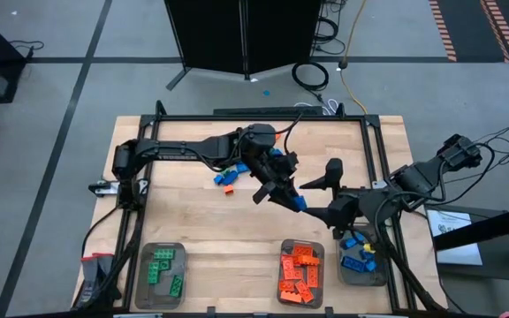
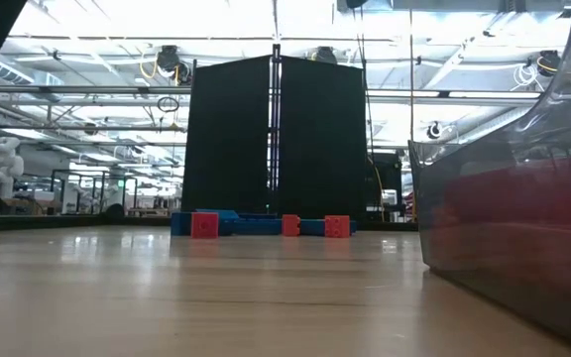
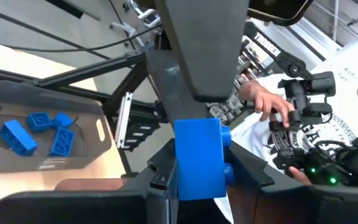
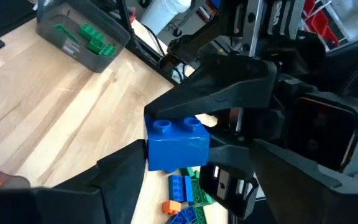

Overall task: Sort blocks
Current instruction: Put the blue game piece into the right black bin

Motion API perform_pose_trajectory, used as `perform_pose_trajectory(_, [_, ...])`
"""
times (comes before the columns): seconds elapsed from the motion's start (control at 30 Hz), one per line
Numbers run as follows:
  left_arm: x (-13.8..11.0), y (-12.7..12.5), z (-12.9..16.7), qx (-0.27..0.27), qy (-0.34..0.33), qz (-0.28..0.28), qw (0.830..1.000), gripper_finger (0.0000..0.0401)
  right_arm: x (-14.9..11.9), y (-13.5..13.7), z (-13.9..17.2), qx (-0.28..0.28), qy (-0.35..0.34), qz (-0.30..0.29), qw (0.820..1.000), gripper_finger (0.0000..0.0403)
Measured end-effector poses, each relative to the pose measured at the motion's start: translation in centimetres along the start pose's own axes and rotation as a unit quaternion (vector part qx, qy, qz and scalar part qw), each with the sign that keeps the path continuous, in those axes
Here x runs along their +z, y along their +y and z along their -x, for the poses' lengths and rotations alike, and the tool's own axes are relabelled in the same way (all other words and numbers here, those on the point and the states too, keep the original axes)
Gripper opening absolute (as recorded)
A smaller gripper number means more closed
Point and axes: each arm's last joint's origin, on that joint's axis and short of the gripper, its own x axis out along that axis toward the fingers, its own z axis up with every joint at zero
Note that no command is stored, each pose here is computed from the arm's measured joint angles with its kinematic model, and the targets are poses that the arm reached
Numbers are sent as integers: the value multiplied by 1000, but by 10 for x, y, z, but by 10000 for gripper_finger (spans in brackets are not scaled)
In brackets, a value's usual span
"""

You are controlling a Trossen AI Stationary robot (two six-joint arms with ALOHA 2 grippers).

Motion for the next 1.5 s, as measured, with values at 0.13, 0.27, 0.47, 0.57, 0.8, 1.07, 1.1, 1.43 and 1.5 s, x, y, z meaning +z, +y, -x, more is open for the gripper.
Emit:
perform_pose_trajectory(0.13, [0, 0, 0, 0, 0, -1, 1000, 86, 0, -1, -2, 1, 0, 9, 1000, 291])
perform_pose_trajectory(0.27, [0, 0, 1, 0, -1, -5, 1000, 86, -1, 2, -11, 21, 3, 15, 1000, 281])
perform_pose_trajectory(0.47, [0, 1, 1, 1, 0, -5, 1000, 86, -1, 9, -25, 40, 15, 33, 999, 259])
perform_pose_trajectory(0.57, [-1, 2, 1, 4, 5, -14, 1000, 86, -1, 12, -28, 43, 19, 43, 998, 242])
perform_pose_trajectory(0.8, [-3, 3, 1, 11, 13, -7, 1000, 86, -1, 12, -29, 43, 20, 43, 998, 211])
perform_pose_trajectory(1.07, [-4, 3, 0, 19, 10, -11, 1000, 86, -1, 12, -28, 42, 20, 34, 998, 136])
perform_pose_trajectory(1.1, [-4, 4, 0, 19, 10, -11, 1000, 86, -1, 12, -28, 42, 20, 34, 998, 124])
perform_pose_trajectory(1.43, [-5, 6, 1, 41, 9, 1, 999, 115, -4, 12, -28, 33, 41, 8, 999, 121])
perform_pose_trajectory(1.5, [-9, 9, 2, 50, 22, 13, 998, 138, -7, 13, -28, 26, 56, 1, 998, 121])
